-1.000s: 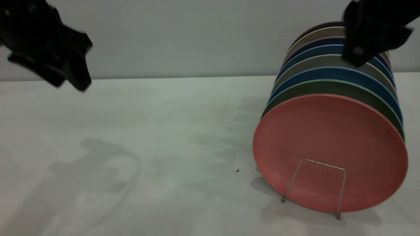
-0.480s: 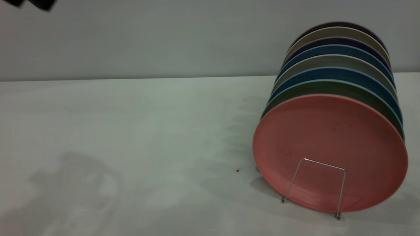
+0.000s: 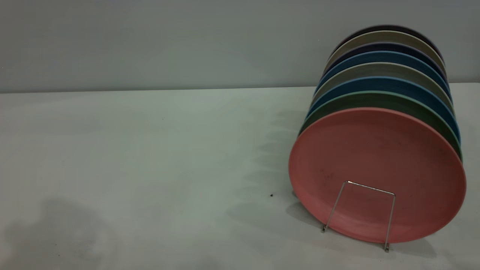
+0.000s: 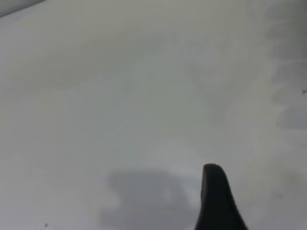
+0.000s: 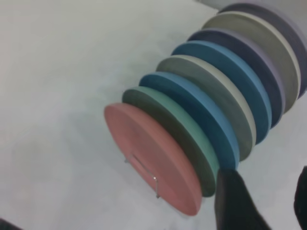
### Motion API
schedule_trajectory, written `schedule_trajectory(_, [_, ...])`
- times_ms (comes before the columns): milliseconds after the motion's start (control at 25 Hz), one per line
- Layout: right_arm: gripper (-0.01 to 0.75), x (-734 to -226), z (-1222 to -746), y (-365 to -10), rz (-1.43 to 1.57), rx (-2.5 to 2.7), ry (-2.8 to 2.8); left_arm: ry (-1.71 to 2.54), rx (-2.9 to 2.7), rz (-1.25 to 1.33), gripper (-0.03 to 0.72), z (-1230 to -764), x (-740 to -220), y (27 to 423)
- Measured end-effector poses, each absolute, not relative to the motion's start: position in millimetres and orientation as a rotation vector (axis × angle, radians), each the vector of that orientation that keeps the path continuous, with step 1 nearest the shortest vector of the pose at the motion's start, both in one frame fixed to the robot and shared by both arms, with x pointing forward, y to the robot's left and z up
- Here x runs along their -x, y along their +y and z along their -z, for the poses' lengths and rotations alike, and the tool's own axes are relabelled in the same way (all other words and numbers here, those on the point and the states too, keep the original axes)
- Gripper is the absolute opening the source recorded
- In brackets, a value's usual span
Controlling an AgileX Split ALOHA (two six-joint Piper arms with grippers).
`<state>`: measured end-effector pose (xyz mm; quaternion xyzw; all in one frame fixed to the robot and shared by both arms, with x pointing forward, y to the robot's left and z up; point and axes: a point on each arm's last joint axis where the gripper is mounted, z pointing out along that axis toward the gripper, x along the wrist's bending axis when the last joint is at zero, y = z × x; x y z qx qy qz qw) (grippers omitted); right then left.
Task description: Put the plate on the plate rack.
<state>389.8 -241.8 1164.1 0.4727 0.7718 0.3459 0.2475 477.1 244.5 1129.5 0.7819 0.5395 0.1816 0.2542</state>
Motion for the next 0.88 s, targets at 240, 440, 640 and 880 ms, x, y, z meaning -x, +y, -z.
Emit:
schedule_trajectory(240, [0.322,-351.5,-1174.3,-254.4,-0.98,-1.257,2.073,1.441,-2.107,-0.514,0.485,-1152.4,-440.8,251.5])
schedule_trajectory(440, [0.322,-325.5,-1156.7,-263.2,-0.978,-1.259,2.076,1.422,-2.089,-0.533,0.485,-1164.5,-408.6,257.8])
schedule_trajectory(640, [0.322,-306.8,-1127.7,-268.8,-0.968,-1.282,2.099,1.435,-2.066,-0.533,0.485,-1149.0,-373.8,265.0])
schedule_trajectory(880, [0.322,-284.1,-1101.1,-274.2,-0.991,-1.3,2.114,1.436,-2.055,-0.538,0.485,-1118.3,-331.9,273.6])
